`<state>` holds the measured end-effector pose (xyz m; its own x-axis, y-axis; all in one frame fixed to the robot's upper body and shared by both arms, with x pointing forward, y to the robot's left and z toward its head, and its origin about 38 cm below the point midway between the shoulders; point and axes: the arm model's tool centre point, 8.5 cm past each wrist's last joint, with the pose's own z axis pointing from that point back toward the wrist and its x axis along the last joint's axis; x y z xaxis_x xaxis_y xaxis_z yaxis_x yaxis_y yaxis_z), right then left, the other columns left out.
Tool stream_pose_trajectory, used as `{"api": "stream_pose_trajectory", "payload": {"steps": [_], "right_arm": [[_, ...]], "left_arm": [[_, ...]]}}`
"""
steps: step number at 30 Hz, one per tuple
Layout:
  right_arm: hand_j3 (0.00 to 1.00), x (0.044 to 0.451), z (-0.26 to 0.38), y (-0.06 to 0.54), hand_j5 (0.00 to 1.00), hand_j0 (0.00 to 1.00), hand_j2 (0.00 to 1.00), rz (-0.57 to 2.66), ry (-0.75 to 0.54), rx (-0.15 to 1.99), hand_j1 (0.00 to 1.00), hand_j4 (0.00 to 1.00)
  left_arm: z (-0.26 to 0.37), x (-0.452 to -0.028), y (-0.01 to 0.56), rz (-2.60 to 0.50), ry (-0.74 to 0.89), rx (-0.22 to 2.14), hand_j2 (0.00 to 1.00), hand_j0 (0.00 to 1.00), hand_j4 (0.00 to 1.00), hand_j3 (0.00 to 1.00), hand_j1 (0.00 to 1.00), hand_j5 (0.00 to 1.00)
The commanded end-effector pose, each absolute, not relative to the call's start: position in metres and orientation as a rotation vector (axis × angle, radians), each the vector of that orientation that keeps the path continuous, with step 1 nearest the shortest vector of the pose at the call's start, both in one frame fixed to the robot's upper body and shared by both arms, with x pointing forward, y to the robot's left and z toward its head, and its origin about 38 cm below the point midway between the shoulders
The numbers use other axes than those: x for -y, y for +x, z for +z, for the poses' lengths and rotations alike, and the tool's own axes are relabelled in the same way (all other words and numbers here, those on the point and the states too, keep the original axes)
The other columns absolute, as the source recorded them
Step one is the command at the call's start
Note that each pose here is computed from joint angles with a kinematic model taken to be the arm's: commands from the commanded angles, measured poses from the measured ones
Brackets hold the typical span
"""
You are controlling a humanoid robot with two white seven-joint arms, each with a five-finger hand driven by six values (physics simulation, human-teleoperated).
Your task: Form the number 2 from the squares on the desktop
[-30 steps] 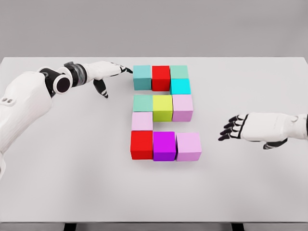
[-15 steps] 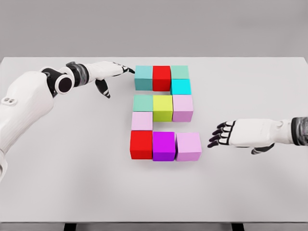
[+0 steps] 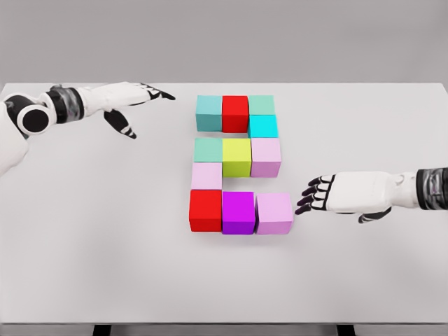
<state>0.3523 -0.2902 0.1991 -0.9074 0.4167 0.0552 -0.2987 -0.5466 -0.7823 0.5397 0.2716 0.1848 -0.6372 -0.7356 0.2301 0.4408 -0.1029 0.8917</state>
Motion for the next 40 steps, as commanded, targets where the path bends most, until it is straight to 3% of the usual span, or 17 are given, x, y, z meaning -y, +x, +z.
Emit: {"api": "stream_pose_trajectory", "payload": {"steps": [1, 23, 26, 29, 30, 33, 34, 40], "right_arm": [[1.0, 0.29, 0.199, 0.352, 1.0, 1.0, 1.0, 2.441, -0.186, 1.202, 1.0, 1.0], [1.0, 0.282, 0.204, 0.357, 1.0, 1.0, 1.0, 2.465, -0.194, 1.215, 1.0, 1.0], [1.0, 0.289, 0.207, 0.359, 1.0, 1.0, 1.0, 2.475, -0.232, 1.186, 1.0, 1.0], [1.0, 0.321, 0.247, 0.386, 1.0, 1.0, 1.0, 2.373, -0.423, 1.207, 1.0, 1.0], [1.0, 0.323, 0.262, 0.389, 1.0, 1.0, 1.0, 2.306, -0.411, 1.286, 1.0, 1.0], [1.0, 0.354, 0.279, 0.405, 1.0, 1.0, 1.0, 1.816, -0.108, 1.584, 1.0, 1.0], [1.0, 0.361, 0.28, 0.408, 1.0, 1.0, 1.0, 1.722, -0.06, 1.626, 1.0, 1.0], [1.0, 0.361, 0.277, 0.407, 1.0, 1.0, 1.0, 1.694, -0.027, 1.636, 1.0, 1.0]], "left_arm": [[0.188, -0.276, 0.537, -1.843, 0.328, 1.38, 1.0, 1.0, 1.0, 1.0, 1.0, 1.0], [0.185, -0.274, 0.536, -1.846, 0.318, 1.38, 1.0, 1.0, 1.0, 1.0, 1.0, 1.0], [0.185, -0.276, 0.536, -1.843, 0.321, 1.375, 1.0, 1.0, 1.0, 1.0, 1.0, 1.0], [0.184, -0.276, 0.536, -1.844, 0.322, 1.373, 1.0, 1.0, 1.0, 1.0, 1.0, 1.0], [0.184, -0.276, 0.536, -1.842, 0.321, 1.374, 1.0, 1.0, 1.0, 1.0, 1.0, 1.0], [0.184, -0.277, 0.536, -1.841, 0.323, 1.372, 1.0, 1.0, 1.0, 1.0, 1.0, 1.0], [0.184, -0.278, 0.536, -1.841, 0.324, 1.37, 1.0, 1.0, 1.0, 1.0, 1.0, 1.0], [0.183, -0.279, 0.536, -1.839, 0.325, 1.37, 1.0, 1.0, 1.0, 1.0, 1.0, 1.0]]}}
